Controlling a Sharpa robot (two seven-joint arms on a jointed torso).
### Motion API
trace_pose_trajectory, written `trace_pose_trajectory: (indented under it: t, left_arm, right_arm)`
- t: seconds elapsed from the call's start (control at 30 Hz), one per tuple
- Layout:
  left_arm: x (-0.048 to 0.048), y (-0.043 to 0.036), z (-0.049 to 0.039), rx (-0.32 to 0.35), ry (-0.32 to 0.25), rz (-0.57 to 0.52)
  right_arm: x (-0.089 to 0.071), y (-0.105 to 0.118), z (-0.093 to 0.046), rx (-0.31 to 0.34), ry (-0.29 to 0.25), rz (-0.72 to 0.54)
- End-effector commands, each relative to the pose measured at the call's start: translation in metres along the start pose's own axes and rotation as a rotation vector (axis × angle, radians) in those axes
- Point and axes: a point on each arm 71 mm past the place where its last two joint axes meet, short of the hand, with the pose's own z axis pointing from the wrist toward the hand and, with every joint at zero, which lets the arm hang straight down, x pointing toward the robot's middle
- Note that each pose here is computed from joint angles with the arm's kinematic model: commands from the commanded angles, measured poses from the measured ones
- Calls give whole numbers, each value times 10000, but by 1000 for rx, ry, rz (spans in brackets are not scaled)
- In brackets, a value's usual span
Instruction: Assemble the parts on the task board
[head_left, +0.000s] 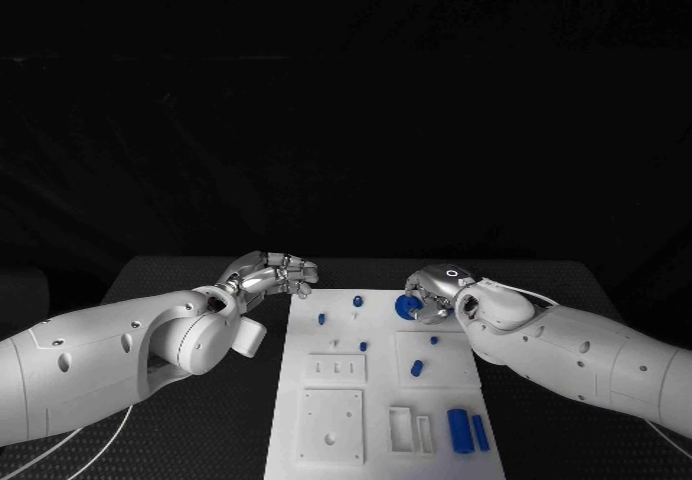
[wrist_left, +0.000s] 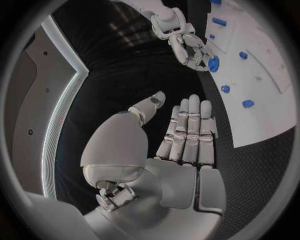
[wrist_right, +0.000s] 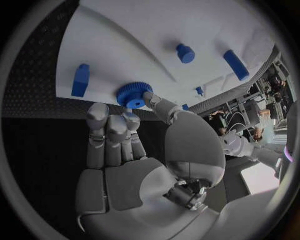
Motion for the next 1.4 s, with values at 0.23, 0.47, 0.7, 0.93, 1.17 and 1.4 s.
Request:
trace_pose_trajectory:
  t: [0.23,0.47,0.7,0.93,1.17,1.4]
  left_arm:
    - [16,-12,-4,9,12,0]
    - [26,-14,1,10,13,-1]
    - [22,-13,-3,9,11,0]
    - [38,-16,4,10,14,-1]
    - [44,-17,7,10,15,-1]
    - [49,-18,11,10,16,-1]
  right_arm:
    - [-192,253,-54,-11,-132,-84]
    - [-305,610,-55,-72,-219,-120]
    - [-295,903,-37,-132,-235,-142]
    - [-176,1066,8,-161,-219,-169]
    - [-76,1136,46,-173,-197,-178]
    - [-15,1181,69,-181,-179,-184]
